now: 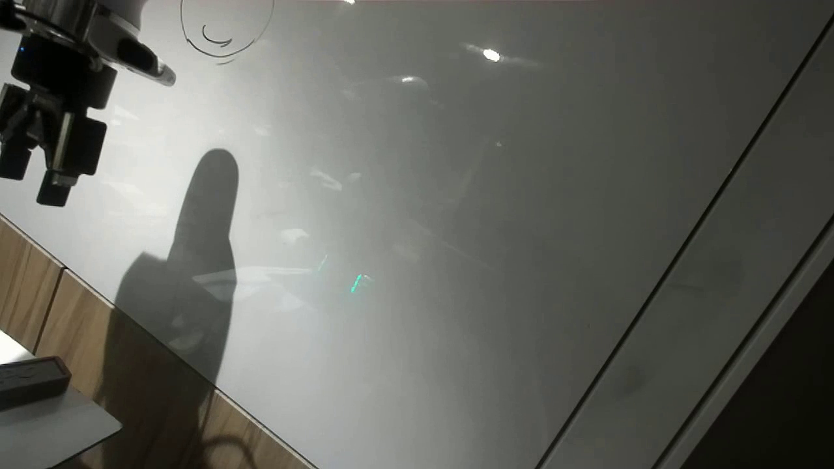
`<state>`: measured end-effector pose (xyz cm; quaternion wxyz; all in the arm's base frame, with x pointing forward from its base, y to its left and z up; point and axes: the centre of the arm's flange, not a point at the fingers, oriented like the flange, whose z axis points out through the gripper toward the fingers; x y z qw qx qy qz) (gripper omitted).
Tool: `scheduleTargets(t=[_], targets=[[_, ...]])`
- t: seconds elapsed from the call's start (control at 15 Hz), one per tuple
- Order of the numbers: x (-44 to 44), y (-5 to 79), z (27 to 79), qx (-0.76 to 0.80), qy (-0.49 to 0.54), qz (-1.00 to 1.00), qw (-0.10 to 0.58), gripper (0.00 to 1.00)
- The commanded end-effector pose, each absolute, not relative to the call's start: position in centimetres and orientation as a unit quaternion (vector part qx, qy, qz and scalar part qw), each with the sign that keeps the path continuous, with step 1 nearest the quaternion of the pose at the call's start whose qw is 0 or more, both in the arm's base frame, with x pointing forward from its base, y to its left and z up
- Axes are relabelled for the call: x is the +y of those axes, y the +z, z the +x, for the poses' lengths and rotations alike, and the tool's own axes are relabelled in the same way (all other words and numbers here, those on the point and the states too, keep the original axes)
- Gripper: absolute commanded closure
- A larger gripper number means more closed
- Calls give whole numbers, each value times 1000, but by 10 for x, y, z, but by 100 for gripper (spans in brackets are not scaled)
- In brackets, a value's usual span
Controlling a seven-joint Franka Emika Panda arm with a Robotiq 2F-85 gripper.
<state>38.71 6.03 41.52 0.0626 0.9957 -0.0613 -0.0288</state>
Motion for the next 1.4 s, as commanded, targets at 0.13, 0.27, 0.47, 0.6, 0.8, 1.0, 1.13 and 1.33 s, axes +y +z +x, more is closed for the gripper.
scheduleTargets(t=[0.13, 0.27, 0.47, 0.6, 0.8, 1.0, 1.13, 1.33], targets=[[47, 361, 403, -89, 2, 995, 46, 0], [41, 342, 406, -97, 2, 994, 50, 0], [29, 316, 404, -115, -5, 992, 55, 0], [19, 302, 402, -122, -11, 991, 57, 0], [5, 285, 399, -126, -16, 990, 54, 0], [-4, 265, 393, -130, -24, 990, 52, 0], [-7, 253, 391, -132, -30, 990, 50, 0], [-2, 242, 386, -130, -39, 990, 46, 0]])
